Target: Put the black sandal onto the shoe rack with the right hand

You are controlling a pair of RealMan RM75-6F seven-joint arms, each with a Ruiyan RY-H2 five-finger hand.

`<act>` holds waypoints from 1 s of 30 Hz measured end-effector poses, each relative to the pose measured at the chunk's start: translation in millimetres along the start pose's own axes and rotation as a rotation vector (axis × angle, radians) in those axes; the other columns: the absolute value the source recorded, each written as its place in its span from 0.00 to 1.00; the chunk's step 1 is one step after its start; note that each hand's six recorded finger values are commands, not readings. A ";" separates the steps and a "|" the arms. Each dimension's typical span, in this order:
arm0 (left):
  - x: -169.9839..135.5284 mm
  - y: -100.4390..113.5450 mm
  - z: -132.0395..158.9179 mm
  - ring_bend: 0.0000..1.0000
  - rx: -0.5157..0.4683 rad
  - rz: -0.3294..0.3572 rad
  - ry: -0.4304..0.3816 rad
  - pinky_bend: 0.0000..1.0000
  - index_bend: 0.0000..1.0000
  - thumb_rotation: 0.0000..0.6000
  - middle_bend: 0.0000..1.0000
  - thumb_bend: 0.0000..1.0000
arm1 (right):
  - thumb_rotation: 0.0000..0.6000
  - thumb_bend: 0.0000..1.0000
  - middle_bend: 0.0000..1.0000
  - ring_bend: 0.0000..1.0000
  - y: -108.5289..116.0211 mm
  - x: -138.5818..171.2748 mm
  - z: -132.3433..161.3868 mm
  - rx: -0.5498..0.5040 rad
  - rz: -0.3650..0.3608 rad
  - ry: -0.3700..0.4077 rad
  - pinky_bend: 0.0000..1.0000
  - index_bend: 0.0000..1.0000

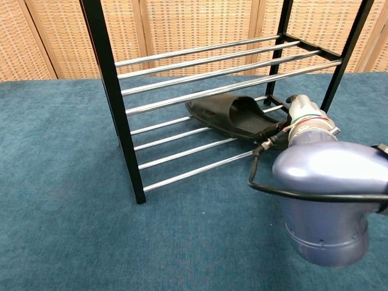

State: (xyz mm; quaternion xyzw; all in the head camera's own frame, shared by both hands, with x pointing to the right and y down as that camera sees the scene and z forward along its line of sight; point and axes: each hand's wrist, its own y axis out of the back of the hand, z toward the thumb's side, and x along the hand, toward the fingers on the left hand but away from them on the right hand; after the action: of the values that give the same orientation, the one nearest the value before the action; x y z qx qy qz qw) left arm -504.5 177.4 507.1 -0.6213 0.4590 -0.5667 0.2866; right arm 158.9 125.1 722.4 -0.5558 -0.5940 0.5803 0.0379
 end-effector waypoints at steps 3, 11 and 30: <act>-0.3 0.6 -0.3 0.00 -0.002 0.002 0.000 0.00 0.00 1.00 0.00 0.11 | 1.00 0.00 0.00 0.00 0.9 0.8 0.1 -0.002 -0.002 0.002 0.00 0.07; -1.1 1.4 -0.1 0.00 -0.004 0.002 -0.005 0.00 0.00 1.00 0.00 0.11 | 1.00 0.00 0.00 0.00 3.8 2.3 -3.8 -0.001 0.003 -0.009 0.00 0.07; -6.1 2.4 2.1 0.00 -0.004 0.011 -0.023 0.00 0.00 1.00 0.00 0.11 | 1.00 0.00 0.00 0.00 46.4 1.3 -44.3 0.006 0.065 0.065 0.00 0.07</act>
State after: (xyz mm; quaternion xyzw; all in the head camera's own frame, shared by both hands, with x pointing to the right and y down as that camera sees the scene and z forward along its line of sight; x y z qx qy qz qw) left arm -502.7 181.5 501.9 -0.6258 0.4604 -0.5569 0.2936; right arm 217.6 141.2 702.0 -0.5934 -0.5723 0.5647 0.0398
